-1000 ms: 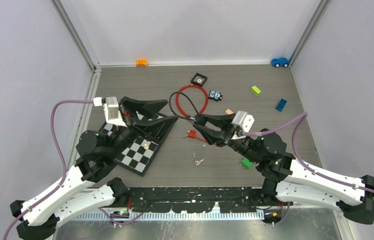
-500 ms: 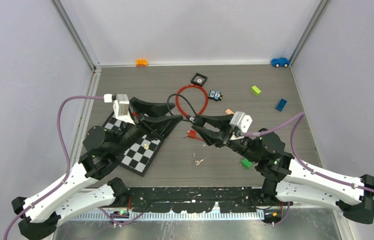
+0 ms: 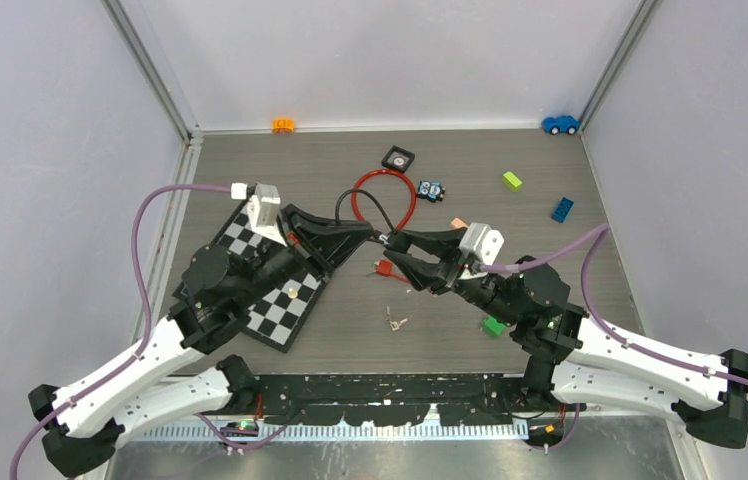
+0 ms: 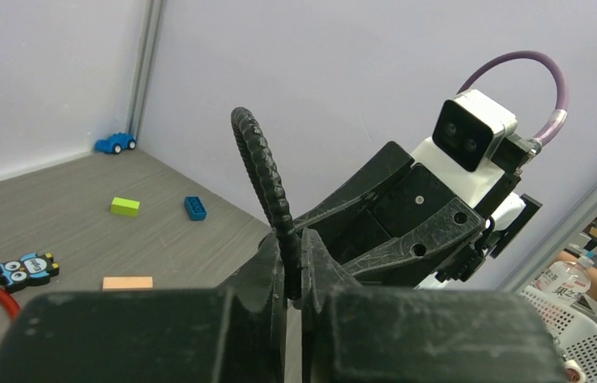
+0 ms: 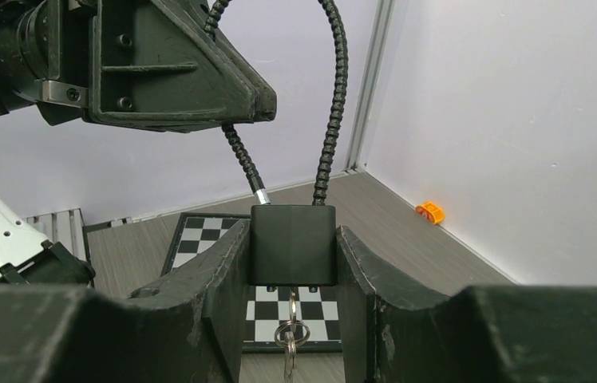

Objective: Lock with the key
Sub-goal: Lock the lock.

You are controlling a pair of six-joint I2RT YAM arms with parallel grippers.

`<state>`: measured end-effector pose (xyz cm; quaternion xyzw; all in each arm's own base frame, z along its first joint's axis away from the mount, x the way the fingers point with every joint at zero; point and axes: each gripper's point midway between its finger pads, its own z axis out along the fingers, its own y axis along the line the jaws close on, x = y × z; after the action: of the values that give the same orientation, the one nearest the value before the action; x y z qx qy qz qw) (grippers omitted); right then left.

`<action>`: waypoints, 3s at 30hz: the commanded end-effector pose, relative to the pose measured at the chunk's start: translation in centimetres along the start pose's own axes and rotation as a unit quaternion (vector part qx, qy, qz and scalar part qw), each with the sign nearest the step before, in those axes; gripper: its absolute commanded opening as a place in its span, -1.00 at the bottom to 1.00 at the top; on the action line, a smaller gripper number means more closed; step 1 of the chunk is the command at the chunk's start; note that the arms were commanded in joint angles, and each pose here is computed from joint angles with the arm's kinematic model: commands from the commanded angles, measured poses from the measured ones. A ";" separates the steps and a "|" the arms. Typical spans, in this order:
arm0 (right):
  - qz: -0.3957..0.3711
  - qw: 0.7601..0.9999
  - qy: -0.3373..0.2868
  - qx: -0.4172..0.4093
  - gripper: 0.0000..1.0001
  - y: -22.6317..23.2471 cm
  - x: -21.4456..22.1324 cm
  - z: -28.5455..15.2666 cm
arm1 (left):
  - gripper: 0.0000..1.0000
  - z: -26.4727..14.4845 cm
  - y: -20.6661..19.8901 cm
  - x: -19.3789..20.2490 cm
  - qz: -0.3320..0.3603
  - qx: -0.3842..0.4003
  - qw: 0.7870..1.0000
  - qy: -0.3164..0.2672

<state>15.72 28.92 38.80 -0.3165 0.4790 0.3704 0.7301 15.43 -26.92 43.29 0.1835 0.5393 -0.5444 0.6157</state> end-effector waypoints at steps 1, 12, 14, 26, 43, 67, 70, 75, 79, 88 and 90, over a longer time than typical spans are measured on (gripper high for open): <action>-0.001 0.998 -0.058 0.001 -0.98 -0.3 -4.1 0.6 | -1.00 0.4 -0.8 -0.6 0.005 0.016 1.000 0.006; -0.059 0.997 0.017 -0.036 -0.98 1.3 -1.0 1.4 | -1.00 1.5 -0.2 1.4 0.022 0.005 0.997 0.079; -0.071 0.997 0.022 -0.038 -0.98 1.6 -0.8 1.5 | -1.00 1.6 0.0 2.2 0.023 0.003 0.995 0.098; -0.067 0.996 -0.036 -0.038 -0.99 2.0 -3.3 0.9 | -1.00 1.3 2.5 6.4 0.020 -0.037 0.986 0.162; -0.001 0.989 -0.147 -0.005 -0.98 1.0 -7.8 -0.5 | -1.00 1.1 3.0 8.5 0.004 -0.037 0.982 0.184; -0.001 0.989 -0.148 0.026 -0.98 -0.1 -7.5 -0.8 | -0.74 1.6 1.9 10.9 -0.034 0.000 0.975 0.218; -0.005 0.990 -0.141 0.030 -0.99 -0.3 -7.1 -0.9 | -0.72 1.4 1.9 10.5 -0.031 -0.003 0.976 0.214; -0.007 0.990 -0.136 0.035 -0.98 -0.4 -6.7 -1.1 | -0.50 1.2 1.7 9.9 -0.027 -0.003 0.978 0.208; -0.007 0.990 -0.135 0.035 -0.99 -0.4 -6.6 -1.1 | -0.19 1.2 1.5 9.4 -0.025 0.002 0.979 0.200; -0.012 0.991 -0.126 0.044 -0.98 -0.7 -6.0 -1.2 | 0.32 1.4 0.4 8.4 -0.031 0.021 0.981 0.190; -0.013 0.991 -0.122 0.047 -0.98 -0.8 -5.7 -1.1 | 0.36 1.4 0.2 8.3 -0.035 0.027 0.981 0.191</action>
<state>15.37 28.18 38.00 -0.3000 0.4668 0.3397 0.7594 16.10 -31.47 38.55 0.2556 0.6181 -0.5301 0.5212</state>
